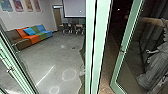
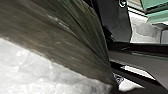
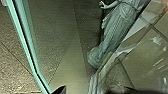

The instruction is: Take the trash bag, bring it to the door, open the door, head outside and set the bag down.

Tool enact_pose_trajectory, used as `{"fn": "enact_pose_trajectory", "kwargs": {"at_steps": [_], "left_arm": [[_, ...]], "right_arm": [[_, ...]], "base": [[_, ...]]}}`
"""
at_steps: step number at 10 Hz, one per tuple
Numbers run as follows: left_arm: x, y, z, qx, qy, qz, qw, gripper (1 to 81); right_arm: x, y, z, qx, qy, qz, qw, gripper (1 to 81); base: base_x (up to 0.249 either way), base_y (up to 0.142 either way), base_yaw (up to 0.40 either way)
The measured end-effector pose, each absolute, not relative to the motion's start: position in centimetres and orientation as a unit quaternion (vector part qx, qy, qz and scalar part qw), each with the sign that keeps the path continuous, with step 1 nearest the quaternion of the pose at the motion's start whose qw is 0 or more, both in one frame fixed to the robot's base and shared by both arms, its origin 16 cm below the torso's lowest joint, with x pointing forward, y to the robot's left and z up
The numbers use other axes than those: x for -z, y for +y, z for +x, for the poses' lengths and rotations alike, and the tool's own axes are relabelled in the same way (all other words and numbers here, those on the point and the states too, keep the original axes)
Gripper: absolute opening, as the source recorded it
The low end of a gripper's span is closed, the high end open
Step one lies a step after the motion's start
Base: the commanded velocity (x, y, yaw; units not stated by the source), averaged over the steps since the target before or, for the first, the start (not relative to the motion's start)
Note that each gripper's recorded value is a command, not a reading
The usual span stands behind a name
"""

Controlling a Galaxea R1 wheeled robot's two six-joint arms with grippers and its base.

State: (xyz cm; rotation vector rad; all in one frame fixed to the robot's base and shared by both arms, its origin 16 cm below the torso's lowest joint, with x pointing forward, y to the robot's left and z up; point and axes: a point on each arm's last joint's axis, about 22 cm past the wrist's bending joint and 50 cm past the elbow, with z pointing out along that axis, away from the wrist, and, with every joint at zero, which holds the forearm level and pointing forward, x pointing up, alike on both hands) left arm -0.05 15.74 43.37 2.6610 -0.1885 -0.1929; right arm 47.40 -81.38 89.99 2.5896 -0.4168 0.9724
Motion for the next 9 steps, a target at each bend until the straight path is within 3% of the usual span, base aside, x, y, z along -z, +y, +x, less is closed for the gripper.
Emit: {"fn": "enact_pose_trajectory", "kwargs": {"at_steps": [6,9], "left_arm": [[-43.37,15.74,-0.05,0.07,-0.069,0.968,0.231,1.0],[-43.45,15.04,-0.06,0.07,-0.069,0.967,0.236,1.0]], "right_arm": [[-90.12,-82.06,47.11,-0.344,-0.139,0.91,0.185,81.1],[-89.89,-82.4,47.09,-0.325,-0.106,0.915,0.216,81.1]], "base": [[0.0,0.0,0.0],[0.0,0.0,0.0]]}}
